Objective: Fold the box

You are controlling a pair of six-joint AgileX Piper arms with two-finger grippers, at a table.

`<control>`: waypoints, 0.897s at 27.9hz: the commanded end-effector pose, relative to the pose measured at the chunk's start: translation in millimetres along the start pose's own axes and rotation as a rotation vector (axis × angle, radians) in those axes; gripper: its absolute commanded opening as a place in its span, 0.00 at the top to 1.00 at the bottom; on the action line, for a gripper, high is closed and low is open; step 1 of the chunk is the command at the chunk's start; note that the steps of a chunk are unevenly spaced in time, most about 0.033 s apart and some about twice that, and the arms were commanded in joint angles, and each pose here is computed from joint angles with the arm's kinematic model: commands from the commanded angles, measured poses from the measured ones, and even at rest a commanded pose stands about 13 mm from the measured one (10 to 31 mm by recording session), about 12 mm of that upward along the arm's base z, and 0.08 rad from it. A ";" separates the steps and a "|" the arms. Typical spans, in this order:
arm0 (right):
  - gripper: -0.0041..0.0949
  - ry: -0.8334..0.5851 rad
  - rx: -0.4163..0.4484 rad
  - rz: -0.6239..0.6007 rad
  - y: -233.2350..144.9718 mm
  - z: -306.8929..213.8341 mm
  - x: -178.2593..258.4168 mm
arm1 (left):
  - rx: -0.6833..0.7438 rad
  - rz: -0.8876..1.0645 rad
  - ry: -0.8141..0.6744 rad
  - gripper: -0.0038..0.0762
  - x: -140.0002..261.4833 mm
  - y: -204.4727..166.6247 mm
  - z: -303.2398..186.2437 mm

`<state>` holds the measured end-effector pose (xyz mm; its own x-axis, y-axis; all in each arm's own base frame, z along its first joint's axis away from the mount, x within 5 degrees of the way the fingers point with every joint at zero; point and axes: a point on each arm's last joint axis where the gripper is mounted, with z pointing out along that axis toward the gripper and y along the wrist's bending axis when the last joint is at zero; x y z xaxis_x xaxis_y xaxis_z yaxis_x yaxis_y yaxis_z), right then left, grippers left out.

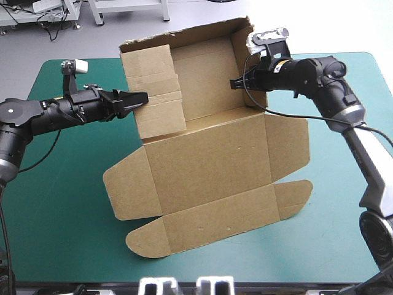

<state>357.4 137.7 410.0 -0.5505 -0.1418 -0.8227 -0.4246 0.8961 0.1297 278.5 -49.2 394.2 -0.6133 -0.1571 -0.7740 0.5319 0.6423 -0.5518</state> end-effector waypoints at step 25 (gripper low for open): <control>0.98 -0.029 -0.135 -0.017 41.9 5.8 -5.1 | -0.430 -0.120 -0.008 0.92 9.3 2.3 54.3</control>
<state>365.6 172.9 380.5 -0.5817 -0.2154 -0.7844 -0.4864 0.8650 0.1232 306.0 -73.2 351.3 -0.6995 -0.2447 -0.6715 0.0812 0.9062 -0.4149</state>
